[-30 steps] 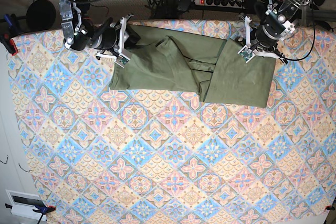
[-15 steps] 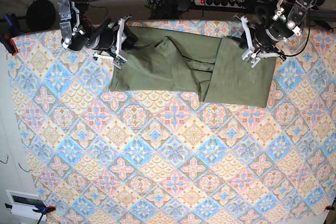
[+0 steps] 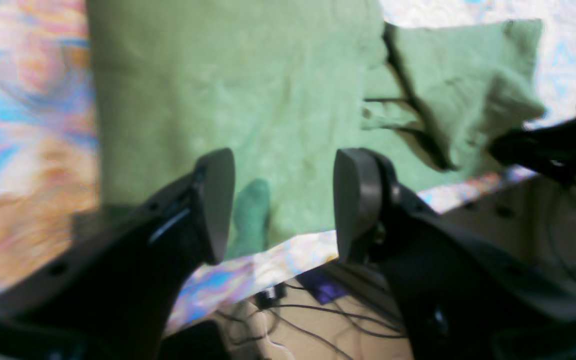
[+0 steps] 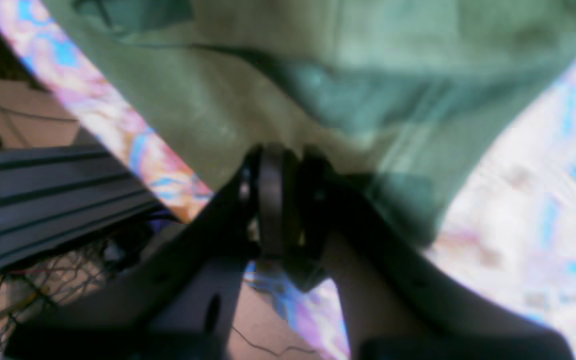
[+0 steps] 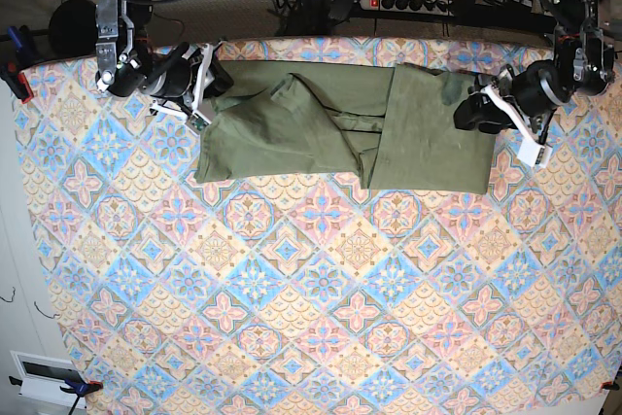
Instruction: Layout the t-shirt on the table in an organized manner, then fold the t-shirt properly
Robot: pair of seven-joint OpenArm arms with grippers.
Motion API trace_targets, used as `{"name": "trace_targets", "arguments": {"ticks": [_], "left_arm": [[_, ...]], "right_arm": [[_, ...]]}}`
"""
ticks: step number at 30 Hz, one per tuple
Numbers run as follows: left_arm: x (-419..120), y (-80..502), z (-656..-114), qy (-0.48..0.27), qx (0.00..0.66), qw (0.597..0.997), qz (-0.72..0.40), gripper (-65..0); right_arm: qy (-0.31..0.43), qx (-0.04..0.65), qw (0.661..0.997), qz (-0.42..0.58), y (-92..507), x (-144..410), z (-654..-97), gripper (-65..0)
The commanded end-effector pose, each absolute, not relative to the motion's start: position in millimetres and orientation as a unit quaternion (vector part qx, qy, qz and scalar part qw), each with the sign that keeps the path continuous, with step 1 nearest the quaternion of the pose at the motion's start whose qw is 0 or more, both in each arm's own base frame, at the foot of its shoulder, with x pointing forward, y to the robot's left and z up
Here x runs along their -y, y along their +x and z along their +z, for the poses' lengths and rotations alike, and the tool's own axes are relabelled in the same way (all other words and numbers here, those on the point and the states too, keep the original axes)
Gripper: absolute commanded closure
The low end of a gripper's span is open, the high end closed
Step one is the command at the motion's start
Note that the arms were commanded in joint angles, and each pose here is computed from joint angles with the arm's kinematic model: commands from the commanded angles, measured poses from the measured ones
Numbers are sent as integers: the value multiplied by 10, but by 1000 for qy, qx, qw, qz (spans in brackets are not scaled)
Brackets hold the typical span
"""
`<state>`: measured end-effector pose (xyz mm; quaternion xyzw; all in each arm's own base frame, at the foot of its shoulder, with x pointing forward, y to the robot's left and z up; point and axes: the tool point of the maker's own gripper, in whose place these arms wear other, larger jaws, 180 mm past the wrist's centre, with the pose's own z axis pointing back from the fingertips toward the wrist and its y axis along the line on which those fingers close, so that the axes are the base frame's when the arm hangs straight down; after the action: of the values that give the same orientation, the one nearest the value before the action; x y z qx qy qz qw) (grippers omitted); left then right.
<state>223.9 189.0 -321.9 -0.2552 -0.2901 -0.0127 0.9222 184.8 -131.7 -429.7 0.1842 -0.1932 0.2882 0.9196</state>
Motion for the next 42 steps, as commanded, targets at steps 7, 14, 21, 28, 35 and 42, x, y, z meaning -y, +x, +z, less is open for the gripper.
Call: {"name": "trace_targets", "arguments": {"ticks": [7,14,21,28,35,42], "left_arm": [[-1782,2336,-3242,-289,306,907,26,-318],[-1675,2327,-3266,-306,308,900,40,-318],[-1668,2311,-3278,-307,306,900,42,-318],[-1664,2309,-3280,-308,305,900,42,-318],[-1669,2302,-3293,-308,303,901,44,-318],[-1717,2296,-3371,-306,296,903,57,-318]], "right_arm": [[112,178,938,277,1909,1846,-4265,-71],[88,211,934,275,1992,1951,-4045,-76],[52,252,921,293,2138,2040,-3728,-214],[28,278,916,287,2436,2139,-3533,-257],[57,337,896,283,2808,1994,-3223,-285],[81,334,899,271,2820,1974,-3290,-433]]}}
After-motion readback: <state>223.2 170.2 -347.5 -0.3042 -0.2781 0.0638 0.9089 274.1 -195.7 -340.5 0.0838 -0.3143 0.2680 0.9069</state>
